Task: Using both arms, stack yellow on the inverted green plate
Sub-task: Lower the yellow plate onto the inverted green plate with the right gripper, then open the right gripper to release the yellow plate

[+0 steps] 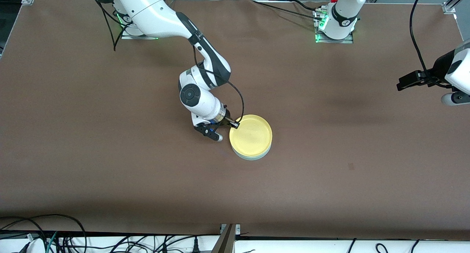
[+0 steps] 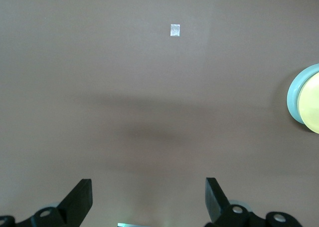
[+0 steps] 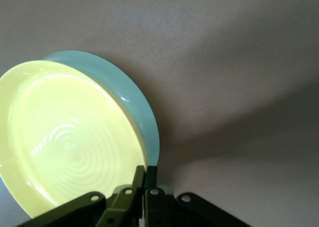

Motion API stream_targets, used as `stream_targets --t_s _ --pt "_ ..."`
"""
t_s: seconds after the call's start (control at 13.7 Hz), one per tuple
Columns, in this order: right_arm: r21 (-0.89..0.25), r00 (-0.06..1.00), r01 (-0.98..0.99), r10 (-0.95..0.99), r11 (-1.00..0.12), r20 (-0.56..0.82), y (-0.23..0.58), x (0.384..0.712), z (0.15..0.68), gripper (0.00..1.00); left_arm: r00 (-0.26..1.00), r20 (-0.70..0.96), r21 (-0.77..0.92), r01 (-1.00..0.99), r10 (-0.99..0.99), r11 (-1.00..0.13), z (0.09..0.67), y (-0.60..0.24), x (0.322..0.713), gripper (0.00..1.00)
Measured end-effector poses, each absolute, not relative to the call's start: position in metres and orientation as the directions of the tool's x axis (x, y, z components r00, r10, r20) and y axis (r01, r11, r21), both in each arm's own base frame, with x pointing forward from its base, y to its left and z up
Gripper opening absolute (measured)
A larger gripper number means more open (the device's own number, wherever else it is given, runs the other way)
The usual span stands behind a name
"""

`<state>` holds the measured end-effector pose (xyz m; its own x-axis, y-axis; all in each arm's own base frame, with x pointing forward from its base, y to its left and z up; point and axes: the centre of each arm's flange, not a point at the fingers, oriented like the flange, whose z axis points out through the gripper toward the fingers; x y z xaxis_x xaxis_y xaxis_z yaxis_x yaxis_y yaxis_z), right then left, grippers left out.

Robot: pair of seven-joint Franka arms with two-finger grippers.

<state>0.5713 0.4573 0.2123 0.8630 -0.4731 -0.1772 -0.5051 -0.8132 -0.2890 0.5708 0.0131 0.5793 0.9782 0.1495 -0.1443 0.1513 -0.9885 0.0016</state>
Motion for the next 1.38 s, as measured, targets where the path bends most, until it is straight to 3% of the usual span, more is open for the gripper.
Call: stream_targets --t_s 0.36,0.44,0.51,0.66,0.95,1.38 --pt "-0.303 0.843 -0.538 -0.503 -0.787 -0.192 0.453 0.576 0.213 0.47 0.977 -0.153 0.002 0.151 0.149 -0.988 0.574 0.013 0.573 1.00" --pt "-0.305 0.840 -0.542 -0.507 -0.783 -0.192 0.453 0.577 0.214 0.59 0.977 -0.153 0.002 0.151 0.149 -0.988 0.574 0.013 0.573 1.00" --pt "-0.311 0.840 -0.543 -0.509 -0.780 -0.189 0.454 0.578 0.216 0.77 0.977 -0.152 0.002 0.151 0.149 -0.988 0.575 0.013 0.573 1.00" --pt "-0.327 0.841 -0.541 -0.511 -0.775 -0.179 0.454 0.583 0.225 0.99 0.977 -0.151 0.002 0.151 0.149 -0.988 0.575 0.013 0.573 1.00" --pt "-0.344 0.833 -0.548 -0.535 -0.762 -0.141 0.427 0.610 0.279 1.00 0.977 -0.150 0.002 0.151 0.149 -0.988 0.575 0.013 0.573 1.00" --pt "-0.277 0.784 -0.610 -0.615 -0.742 -0.081 0.309 0.656 0.393 1.00 0.977 -0.150 0.002 0.151 0.149 -0.988 0.575 0.013 0.573 1.00"
